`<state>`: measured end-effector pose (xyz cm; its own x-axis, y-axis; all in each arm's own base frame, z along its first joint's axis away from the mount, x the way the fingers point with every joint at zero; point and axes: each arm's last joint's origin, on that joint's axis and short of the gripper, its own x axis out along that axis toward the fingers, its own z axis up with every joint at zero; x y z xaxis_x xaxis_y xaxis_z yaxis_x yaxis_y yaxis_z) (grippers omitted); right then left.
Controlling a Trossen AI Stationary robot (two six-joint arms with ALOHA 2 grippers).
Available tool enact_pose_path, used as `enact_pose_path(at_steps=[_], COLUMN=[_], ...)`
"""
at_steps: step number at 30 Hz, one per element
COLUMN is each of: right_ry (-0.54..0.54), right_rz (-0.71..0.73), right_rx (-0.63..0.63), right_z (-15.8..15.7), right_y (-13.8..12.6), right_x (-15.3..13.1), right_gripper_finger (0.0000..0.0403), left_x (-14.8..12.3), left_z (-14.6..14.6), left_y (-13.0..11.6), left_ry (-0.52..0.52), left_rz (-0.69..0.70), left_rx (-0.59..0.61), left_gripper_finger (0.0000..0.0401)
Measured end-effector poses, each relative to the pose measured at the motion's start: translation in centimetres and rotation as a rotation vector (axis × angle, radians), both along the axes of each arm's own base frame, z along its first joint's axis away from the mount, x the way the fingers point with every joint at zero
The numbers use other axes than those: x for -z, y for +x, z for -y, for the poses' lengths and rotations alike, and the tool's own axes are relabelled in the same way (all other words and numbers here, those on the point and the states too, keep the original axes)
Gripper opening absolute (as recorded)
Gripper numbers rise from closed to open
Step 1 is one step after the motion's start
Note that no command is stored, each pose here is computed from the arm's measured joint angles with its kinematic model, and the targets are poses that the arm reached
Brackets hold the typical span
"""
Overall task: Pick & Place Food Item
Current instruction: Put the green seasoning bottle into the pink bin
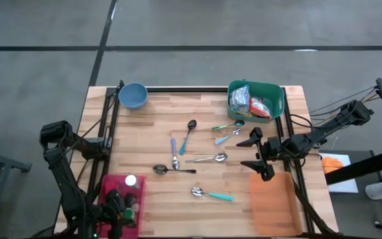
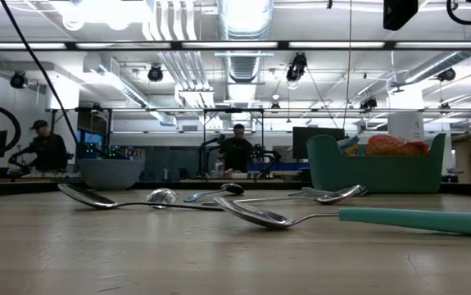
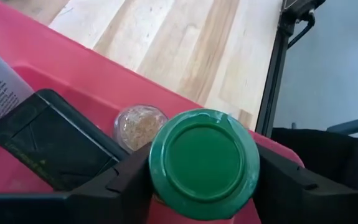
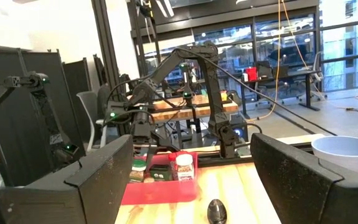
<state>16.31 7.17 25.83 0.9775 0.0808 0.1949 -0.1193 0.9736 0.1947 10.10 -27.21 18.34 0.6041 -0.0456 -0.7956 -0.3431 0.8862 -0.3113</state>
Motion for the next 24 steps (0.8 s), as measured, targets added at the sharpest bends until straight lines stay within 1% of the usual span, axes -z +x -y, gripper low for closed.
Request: enact_pose_path(at_steps=[4, 8, 12, 24], right_ry=[0.000, 0.000, 0.000, 0.000], right_rz=[0.000, 0.000, 0.000, 0.000], right_rx=[0.000, 0.000, 0.000, 0.000], right_z=[0.0, 0.0, 0.0, 0.0], right_y=[0.0, 0.0, 0.0, 0.0], right_x=[0.0, 0.0, 0.0, 0.0], right_gripper_finger=[0.0322, 0.0322, 0.0322, 0.0322], left_x=[0.2, -0.1, -0.3, -2.5], left_z=[-0.1, 0.1, 0.1, 0.3], left_y=[-0.1, -0.1, 0.0, 0.7], left_ry=[0.013, -0.001, -0.003, 0.014], left_rz=[-0.047, -0.047, -0.040, -0.026], left_rx=[0.014, 0.015, 0.014, 0.029], left_gripper_finger=[0.0256, 0.0275, 0.0278, 0.0279])
